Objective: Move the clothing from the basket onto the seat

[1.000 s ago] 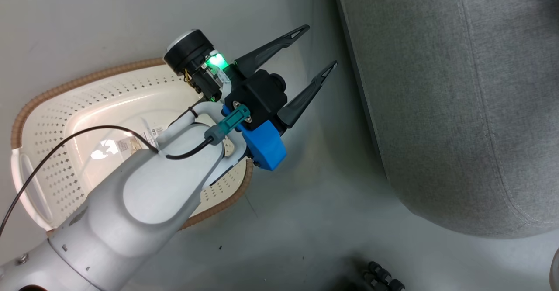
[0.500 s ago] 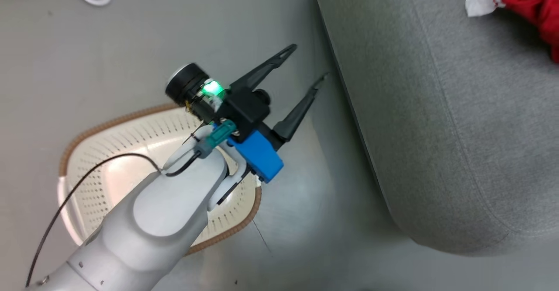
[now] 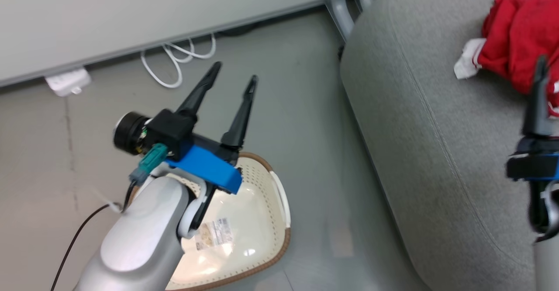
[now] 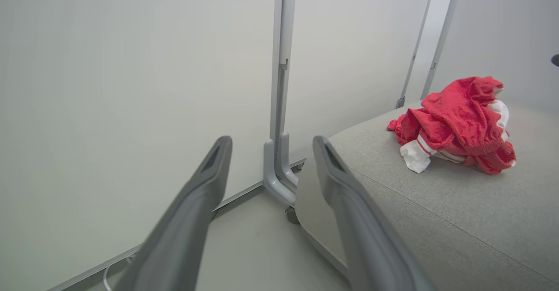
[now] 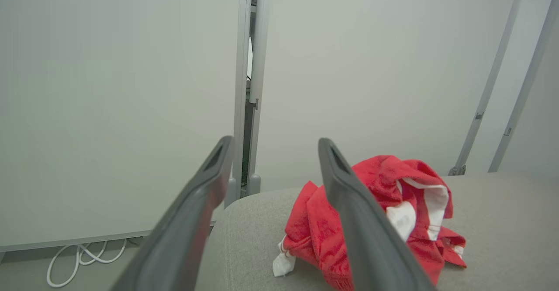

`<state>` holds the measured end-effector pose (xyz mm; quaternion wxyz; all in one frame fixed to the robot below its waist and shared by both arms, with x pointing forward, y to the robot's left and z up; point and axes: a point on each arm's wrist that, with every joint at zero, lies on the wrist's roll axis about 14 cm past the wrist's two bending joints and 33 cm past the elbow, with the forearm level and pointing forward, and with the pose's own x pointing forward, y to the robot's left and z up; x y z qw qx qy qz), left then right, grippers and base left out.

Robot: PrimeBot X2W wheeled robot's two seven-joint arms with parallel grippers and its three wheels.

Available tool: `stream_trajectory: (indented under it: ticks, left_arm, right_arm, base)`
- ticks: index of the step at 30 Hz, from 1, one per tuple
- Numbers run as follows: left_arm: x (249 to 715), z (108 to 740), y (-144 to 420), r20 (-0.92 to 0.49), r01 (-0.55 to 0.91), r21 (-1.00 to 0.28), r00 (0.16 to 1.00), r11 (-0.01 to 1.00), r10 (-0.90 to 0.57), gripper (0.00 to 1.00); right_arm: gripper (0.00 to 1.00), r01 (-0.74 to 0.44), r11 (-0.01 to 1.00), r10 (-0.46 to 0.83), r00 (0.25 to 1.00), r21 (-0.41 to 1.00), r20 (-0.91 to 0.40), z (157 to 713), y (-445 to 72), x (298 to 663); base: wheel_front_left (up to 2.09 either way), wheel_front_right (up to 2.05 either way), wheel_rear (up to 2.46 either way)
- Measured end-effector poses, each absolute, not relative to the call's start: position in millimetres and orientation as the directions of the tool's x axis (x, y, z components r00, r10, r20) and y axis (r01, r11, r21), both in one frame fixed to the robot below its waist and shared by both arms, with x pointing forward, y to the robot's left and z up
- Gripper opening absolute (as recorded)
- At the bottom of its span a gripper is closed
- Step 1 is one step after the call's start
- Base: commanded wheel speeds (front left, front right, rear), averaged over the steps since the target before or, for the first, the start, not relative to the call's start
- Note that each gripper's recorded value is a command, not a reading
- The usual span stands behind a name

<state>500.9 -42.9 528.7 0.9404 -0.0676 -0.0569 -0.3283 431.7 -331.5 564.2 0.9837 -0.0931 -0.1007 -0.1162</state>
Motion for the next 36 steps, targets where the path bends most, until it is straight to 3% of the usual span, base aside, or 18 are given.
stream_trajectory:
  ticks: [8, 14, 26, 36]
  left_arm:
    - [485, 554, 46, 0.196, 0.394, -0.104, 0.908, 0.913, -0.37, 1.0]
    - [455, 555, 97, 0.197, 0.26, -0.109, 0.952, 0.959, -0.236, 1.0]
    - [394, 533, 150, 0.146, 0.116, -0.125, 0.985, 0.985, -0.097, 1.0]
    - [372, 521, 169, 0.121, 0.063, -0.136, 0.992, 0.989, -0.046, 1.0]
  right_arm:
    - [1.0, 0.026, 0.997, -0.007, 0.97, -0.077, 0.241, 569, -246, 440]
    - [1.0, -0.083, 0.996, 0.086, 0.97, -0.024, 0.226, 561, -202, 429]
    - [1.0, -0.122, 0.991, 0.114, 0.984, 0.048, 0.138, 527, -177, 394]
    - [1.0, -0.13, 0.988, 0.123, 0.988, 0.079, 0.092, 510, -167, 375]
  base:
    - [0.0, 0.0, 0.0]
    - [0.0, 0.0, 0.0]
    - [0.0, 0.0, 0.0]
    - [0.0, 0.0, 0.0]
